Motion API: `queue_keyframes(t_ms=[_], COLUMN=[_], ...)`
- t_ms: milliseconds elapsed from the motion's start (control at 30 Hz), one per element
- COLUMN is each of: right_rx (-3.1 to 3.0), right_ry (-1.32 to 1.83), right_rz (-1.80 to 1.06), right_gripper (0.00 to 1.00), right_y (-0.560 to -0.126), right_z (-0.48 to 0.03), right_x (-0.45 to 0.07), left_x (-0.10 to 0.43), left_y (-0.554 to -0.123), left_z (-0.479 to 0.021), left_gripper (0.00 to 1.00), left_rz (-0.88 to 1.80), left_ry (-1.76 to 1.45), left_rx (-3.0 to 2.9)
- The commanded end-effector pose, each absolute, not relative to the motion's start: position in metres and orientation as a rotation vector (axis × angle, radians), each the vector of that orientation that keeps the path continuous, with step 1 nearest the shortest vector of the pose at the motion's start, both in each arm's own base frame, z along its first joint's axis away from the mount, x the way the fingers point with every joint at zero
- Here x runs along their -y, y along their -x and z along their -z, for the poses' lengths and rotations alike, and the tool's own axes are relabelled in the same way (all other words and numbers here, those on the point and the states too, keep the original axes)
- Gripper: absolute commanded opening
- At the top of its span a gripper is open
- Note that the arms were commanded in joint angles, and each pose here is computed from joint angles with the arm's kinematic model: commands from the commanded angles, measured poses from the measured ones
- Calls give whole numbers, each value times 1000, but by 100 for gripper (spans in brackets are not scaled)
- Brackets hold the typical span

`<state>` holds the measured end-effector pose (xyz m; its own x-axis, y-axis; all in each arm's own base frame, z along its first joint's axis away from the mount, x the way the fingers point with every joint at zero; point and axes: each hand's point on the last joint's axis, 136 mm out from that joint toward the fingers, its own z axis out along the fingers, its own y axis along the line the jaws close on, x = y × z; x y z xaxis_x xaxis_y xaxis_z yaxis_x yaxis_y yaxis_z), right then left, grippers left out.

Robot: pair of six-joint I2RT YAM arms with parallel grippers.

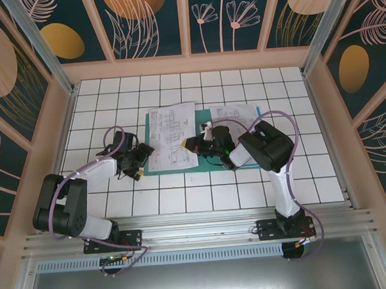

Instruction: Put the files into the folder

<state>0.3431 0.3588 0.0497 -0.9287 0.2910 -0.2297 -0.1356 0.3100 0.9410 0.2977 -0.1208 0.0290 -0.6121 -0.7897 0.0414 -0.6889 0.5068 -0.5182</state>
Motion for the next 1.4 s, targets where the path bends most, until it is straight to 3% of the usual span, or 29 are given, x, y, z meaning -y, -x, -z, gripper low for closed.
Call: queue_keyframes(t_ms=[0,1367], right_rx=[-2228,-2404], right_ry=[-167,-234], right_rz=[-1649,-1498], right_gripper=[0,0], right_y=[-341,-327], right_z=[-42,-28], right_x=[-361,-375], left_x=[138,146], left_y=[-296,-301], left_z=[-21,-26], left_gripper=[88,88], left_rz=[860,924], left_ry=[1261,1230], left_rx=[-2572,-2552])
